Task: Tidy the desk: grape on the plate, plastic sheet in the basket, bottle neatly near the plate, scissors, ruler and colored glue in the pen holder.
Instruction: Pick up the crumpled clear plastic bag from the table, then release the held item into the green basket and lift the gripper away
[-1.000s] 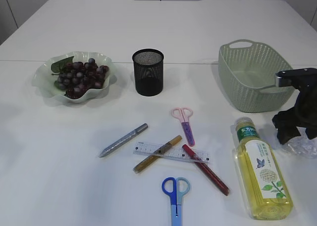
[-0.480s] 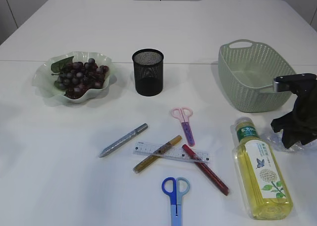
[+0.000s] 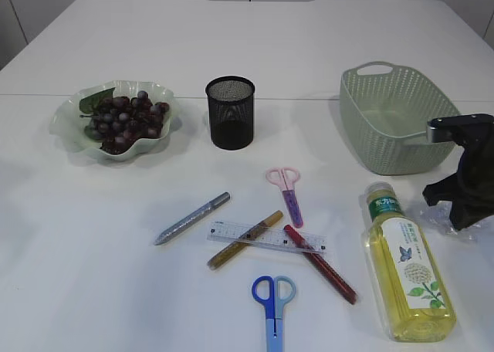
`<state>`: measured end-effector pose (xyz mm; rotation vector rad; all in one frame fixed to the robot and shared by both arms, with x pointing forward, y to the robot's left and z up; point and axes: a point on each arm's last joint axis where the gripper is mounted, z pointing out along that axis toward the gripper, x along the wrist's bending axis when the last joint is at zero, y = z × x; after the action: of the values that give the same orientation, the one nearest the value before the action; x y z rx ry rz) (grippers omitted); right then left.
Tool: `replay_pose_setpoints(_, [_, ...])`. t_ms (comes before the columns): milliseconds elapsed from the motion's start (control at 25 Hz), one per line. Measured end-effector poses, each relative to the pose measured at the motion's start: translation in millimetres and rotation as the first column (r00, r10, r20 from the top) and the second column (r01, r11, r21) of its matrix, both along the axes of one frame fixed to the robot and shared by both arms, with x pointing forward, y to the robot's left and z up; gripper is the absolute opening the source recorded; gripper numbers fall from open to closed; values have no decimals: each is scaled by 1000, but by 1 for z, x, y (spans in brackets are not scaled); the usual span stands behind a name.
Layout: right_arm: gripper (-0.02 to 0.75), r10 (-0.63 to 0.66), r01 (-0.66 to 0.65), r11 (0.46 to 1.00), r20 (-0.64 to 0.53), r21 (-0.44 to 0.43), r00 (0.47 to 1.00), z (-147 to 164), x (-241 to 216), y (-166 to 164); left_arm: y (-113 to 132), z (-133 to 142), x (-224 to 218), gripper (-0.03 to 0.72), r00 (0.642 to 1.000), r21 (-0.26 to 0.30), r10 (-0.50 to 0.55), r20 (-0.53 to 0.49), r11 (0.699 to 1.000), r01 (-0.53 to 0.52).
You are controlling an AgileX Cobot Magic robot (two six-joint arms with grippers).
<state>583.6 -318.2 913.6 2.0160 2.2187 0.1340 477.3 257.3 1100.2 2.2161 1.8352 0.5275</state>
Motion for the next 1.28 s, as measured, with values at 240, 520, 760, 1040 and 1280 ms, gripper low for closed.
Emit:
replay_pose_setpoints(240, [15,-5,5,1000,-2,1,1000,20,-7,0,0,0,0,246,1000,0,0,0,1000,0])
replay_pose_setpoints(520, [15,-10,8,1000,42,30,999,77,-31,4,-6,1,2,246,1000,-73,0,22,997,2])
replay_pose_setpoints(760, [15,-27,11,997,233,70,972,120,-41,9,-11,1,2,246,1000,-133,5,22,991,-2])
replay_pose_setpoints(1040, [15,-54,15,995,399,100,915,148,-13,9,-15,0,1,246,1000,-182,9,10,983,-7])
replay_pose_setpoints(1280, [15,-69,12,993,475,122,877,162,37,8,-15,0,0,246,1000,-180,9,1,984,-9])
